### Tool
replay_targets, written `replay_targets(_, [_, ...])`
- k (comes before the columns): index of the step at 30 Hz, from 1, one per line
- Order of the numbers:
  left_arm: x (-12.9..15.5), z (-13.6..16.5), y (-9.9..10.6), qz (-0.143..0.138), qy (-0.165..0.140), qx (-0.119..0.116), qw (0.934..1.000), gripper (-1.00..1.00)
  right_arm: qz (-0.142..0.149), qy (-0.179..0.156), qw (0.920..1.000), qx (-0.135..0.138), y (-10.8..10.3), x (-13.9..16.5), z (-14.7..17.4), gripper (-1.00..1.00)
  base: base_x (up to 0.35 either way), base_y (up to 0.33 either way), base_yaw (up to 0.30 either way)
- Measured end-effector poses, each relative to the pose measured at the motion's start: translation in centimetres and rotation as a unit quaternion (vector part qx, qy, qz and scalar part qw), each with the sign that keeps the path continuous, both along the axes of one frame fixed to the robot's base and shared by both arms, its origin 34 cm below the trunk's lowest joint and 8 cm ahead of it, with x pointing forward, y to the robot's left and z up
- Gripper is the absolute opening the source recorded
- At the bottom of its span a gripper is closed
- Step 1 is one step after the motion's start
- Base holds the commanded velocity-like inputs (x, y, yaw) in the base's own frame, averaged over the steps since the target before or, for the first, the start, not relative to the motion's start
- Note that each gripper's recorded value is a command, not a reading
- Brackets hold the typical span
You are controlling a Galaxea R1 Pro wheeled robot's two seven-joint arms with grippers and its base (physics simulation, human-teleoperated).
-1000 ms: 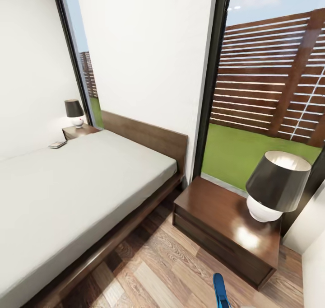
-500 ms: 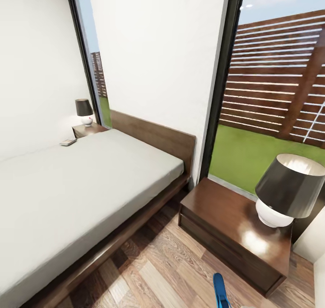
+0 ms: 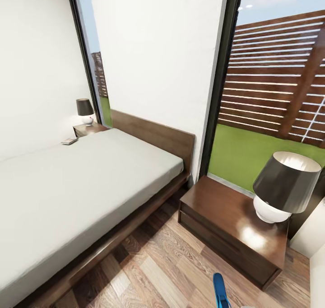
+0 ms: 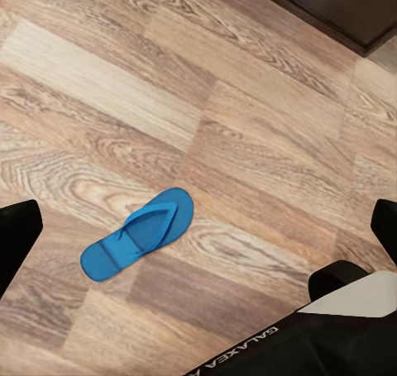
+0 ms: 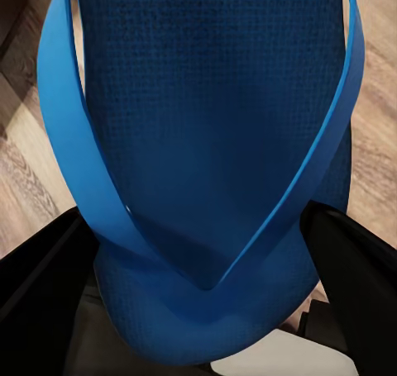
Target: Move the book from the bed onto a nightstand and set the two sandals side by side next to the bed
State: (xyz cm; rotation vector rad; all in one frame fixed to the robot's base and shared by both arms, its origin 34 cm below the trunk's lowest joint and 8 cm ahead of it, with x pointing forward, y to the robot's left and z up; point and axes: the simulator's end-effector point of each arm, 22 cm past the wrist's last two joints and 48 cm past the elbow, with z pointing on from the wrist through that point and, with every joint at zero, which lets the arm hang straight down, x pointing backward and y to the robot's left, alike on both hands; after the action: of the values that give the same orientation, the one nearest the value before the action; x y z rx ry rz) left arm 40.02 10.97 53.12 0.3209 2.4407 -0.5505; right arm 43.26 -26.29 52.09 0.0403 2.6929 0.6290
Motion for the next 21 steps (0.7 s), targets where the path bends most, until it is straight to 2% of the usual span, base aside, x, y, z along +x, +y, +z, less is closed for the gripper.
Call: replay_targets(21, [0.0, -0.01, 0.04, 0.0, 0.0, 0.0, 1.0, 1.0, 0.0, 0.0, 1.0, -0.001, -0.03, 0.01, -0.01, -1.0, 0.0, 0.0, 0.0])
